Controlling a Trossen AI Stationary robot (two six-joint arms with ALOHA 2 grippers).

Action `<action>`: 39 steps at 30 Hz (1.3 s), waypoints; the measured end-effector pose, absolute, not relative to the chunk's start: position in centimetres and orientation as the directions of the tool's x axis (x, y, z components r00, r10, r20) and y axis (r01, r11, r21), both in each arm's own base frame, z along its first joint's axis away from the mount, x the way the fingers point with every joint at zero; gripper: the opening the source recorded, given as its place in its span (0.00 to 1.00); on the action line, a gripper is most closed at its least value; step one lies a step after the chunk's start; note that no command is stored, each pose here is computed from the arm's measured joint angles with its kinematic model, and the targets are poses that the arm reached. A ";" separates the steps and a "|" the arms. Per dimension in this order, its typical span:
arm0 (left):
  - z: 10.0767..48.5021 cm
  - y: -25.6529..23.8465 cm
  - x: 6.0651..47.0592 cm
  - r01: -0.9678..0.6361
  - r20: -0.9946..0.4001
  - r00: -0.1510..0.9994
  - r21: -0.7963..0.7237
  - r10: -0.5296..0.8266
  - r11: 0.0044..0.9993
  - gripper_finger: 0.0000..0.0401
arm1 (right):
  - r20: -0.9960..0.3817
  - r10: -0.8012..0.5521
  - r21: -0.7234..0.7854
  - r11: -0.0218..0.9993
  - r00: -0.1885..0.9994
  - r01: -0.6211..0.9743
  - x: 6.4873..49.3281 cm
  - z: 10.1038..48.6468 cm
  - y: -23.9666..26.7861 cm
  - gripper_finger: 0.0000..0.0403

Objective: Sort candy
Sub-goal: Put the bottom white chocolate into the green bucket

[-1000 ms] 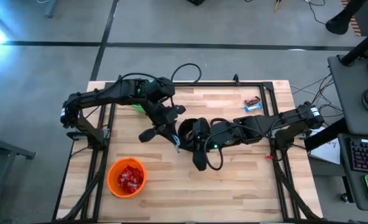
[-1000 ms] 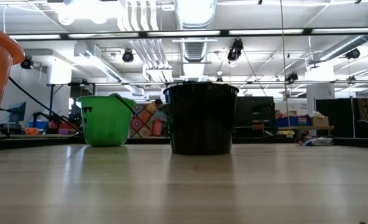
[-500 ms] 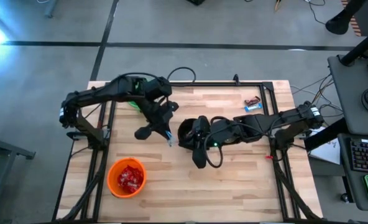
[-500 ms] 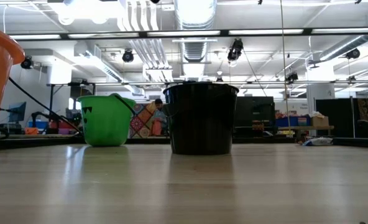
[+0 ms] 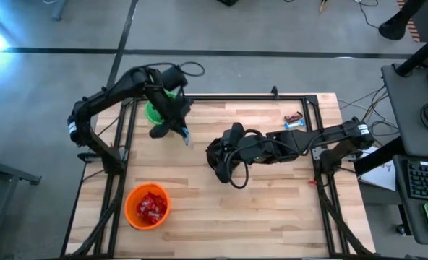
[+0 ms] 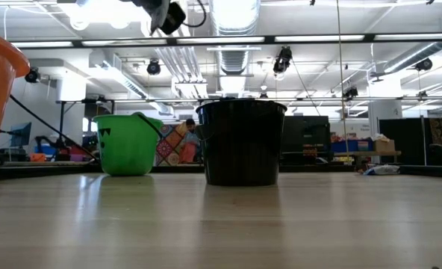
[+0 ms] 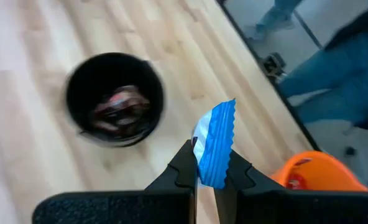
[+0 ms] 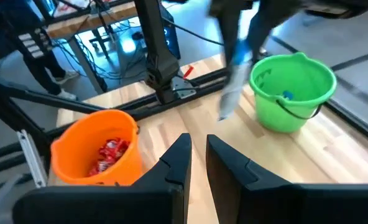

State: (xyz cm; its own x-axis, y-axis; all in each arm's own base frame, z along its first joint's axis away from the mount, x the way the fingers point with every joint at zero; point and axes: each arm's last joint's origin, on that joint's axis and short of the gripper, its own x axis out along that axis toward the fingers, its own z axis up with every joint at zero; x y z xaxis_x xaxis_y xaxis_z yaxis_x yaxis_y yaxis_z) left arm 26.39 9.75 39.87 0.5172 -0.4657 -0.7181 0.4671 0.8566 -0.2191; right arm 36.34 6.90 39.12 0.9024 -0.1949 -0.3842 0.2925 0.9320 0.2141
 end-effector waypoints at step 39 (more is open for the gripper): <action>39.5 23.0 17.2 -0.371 -0.858 0.502 -0.097 0.112 0.924 0.02 | -0.824 -0.307 -0.018 0.854 0.477 0.519 33.0 34.7 0.9 0.49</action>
